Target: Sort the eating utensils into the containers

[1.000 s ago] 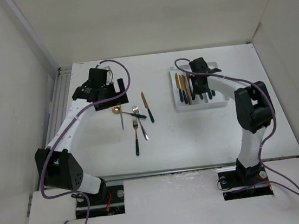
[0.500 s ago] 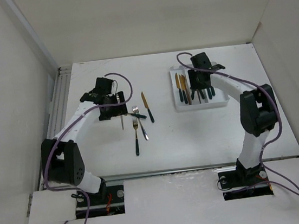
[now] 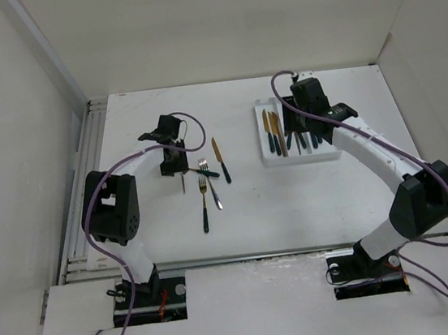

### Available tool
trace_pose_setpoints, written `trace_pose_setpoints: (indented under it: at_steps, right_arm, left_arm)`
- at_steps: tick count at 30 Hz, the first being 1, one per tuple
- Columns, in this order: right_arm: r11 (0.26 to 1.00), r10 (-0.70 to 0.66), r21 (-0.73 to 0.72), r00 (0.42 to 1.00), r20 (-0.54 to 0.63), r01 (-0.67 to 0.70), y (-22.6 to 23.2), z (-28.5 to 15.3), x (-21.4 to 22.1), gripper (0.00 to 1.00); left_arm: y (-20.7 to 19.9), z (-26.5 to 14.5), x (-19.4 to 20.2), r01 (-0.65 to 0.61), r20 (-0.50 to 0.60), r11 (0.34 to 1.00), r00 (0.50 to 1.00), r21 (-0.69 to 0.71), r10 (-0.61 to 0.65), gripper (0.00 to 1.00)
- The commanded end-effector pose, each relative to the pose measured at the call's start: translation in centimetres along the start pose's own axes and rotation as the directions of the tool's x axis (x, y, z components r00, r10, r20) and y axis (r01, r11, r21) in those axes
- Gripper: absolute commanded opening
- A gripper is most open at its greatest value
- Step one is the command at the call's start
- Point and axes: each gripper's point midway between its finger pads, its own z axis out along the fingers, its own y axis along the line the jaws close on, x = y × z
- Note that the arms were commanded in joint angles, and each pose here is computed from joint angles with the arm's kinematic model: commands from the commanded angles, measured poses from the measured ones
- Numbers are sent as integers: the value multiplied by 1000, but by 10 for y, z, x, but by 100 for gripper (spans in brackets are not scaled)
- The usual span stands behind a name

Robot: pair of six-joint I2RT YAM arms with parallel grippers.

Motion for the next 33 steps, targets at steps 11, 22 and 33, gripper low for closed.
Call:
trace_pose_setpoints:
  at_steps: [11,22,33]
  right_arm:
    - [999,33,40,999,31,-35,-10,-5,-4,65]
    - [998,42,35,998,56,-44,-10,-14,-14,65]
    - [968,57,-251,985,160,-15,59,-56,-19,54]
  left_arm:
    - [-14,40,-8,-1,-43,1000,999,-3,1,35]
    - [-21,22,-9,47,-116,987,993,151,-29,0]
    - [-51,-47,-57,43,-2,922,999,386,-46,0]
